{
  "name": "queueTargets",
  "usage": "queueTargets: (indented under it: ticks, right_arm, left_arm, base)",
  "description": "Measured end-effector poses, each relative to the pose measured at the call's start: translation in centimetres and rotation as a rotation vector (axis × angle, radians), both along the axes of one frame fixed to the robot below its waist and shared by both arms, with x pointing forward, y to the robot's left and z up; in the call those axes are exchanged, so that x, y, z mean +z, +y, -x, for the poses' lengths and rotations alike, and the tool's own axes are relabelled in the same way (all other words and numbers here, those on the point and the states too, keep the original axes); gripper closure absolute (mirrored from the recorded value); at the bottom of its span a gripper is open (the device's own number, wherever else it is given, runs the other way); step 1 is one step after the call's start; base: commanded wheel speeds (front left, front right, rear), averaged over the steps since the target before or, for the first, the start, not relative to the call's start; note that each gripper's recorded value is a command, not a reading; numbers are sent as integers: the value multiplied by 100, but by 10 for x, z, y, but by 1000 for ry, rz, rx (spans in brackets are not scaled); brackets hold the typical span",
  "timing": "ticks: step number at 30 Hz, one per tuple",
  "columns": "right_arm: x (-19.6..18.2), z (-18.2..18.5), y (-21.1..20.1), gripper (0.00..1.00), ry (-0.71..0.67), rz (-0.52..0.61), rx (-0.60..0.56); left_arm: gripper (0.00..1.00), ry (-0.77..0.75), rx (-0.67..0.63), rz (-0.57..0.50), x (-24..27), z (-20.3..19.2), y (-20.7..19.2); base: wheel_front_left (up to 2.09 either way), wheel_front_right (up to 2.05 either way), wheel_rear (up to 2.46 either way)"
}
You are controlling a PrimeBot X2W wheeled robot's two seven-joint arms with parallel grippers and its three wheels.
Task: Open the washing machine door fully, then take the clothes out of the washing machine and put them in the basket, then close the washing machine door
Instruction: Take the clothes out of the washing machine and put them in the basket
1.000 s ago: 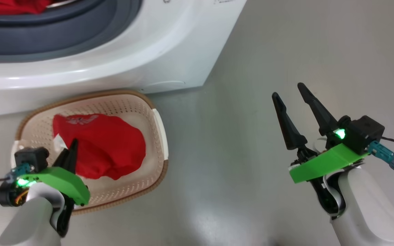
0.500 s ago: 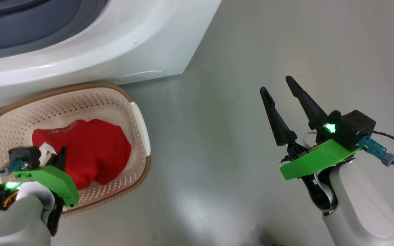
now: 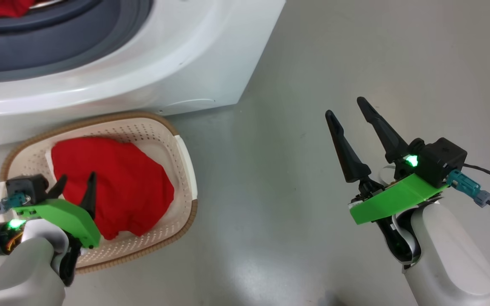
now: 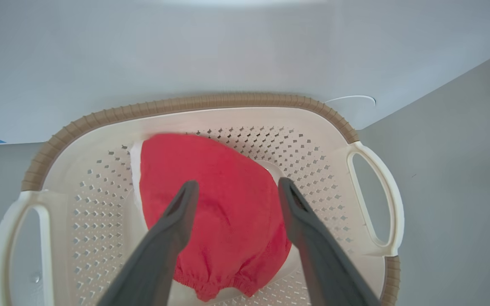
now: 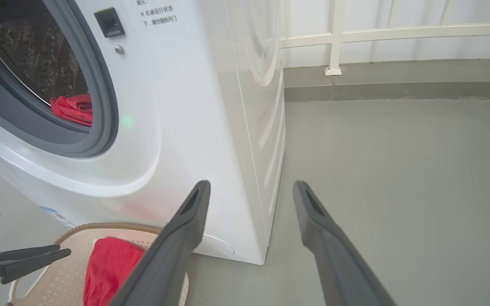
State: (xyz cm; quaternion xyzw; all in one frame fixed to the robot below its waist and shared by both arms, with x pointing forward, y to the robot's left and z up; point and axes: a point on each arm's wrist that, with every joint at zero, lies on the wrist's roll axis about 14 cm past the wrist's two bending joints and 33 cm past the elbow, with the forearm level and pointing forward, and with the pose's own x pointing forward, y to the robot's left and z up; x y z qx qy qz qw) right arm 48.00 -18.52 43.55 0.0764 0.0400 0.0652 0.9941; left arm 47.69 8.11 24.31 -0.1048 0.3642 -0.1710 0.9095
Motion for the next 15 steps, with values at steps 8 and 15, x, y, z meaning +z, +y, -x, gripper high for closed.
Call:
queueTargets:
  ticks: [8, 15]
  right_arm:
    - [13, 1, 1, 0, -28, 6, 12]
    - [23, 13, 2, 0, -40, 9, 22]
  left_arm:
    - [0, -85, 76, 45, 33, -14, 10]
    - [0, -214, 115, 45, 75, -20, 27]
  base:
    - [0, 0, 0]
    - [0, 0, 0]
